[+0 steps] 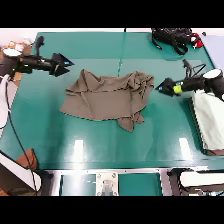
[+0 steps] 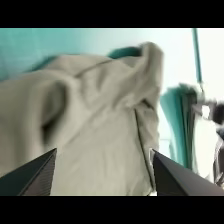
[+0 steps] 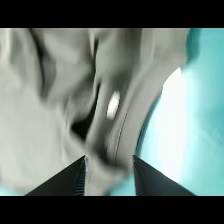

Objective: Fold the shirts.

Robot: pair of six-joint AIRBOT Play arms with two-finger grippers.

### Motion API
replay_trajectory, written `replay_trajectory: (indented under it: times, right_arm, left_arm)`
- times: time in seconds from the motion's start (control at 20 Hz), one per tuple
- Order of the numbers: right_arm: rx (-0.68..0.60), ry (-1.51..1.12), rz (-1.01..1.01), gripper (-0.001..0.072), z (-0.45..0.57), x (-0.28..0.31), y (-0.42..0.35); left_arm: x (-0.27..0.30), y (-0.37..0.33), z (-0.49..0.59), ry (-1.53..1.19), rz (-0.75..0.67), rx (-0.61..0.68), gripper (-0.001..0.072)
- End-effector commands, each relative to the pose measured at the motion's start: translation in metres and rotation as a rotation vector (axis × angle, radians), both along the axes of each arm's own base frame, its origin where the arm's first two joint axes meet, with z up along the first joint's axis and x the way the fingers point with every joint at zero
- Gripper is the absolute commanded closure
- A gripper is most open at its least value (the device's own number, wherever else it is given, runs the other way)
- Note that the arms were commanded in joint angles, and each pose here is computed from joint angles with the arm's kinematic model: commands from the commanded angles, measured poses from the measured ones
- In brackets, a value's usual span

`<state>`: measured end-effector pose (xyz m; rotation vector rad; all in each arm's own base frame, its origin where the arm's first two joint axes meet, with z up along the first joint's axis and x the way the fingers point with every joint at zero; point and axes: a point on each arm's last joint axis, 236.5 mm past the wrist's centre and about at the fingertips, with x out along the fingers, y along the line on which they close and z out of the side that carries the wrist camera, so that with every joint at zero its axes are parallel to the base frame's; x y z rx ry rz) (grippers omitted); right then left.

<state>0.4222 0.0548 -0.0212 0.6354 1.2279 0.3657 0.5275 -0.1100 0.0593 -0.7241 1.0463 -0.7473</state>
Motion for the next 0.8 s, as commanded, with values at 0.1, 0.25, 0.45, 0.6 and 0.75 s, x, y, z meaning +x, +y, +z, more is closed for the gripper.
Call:
replay_trajectory:
  times: [0.1, 0.25, 0.45, 0.6, 0.75]
  right_arm:
    - [0.017, 0.167, 0.179, 0.0278, -0.045, -0.111, 0.076]
    - [-0.040, 0.141, 0.227, 0.0278, -0.066, -0.121, 0.110]
    - [-0.068, 0.107, 0.227, 0.0278, -0.071, -0.116, 0.130]
    - [-0.062, 0.122, 0.242, 0.0320, -0.070, -0.121, 0.132]
    - [-0.060, 0.121, 0.227, 0.0683, -0.069, -0.118, 0.128]
  left_arm:
    - [-0.061, 0.055, -0.051, 0.281, -0.092, 0.226, 0.0060]
    - [-0.085, 0.078, -0.077, 0.386, -0.113, 0.353, 0.0061]
    - [-0.101, 0.085, -0.096, 0.461, -0.119, 0.387, 0.0061]
    - [-0.111, 0.090, -0.107, 0.498, -0.128, 0.418, 0.0061]
    - [-0.119, 0.091, -0.115, 0.528, -0.136, 0.420, 0.0061]
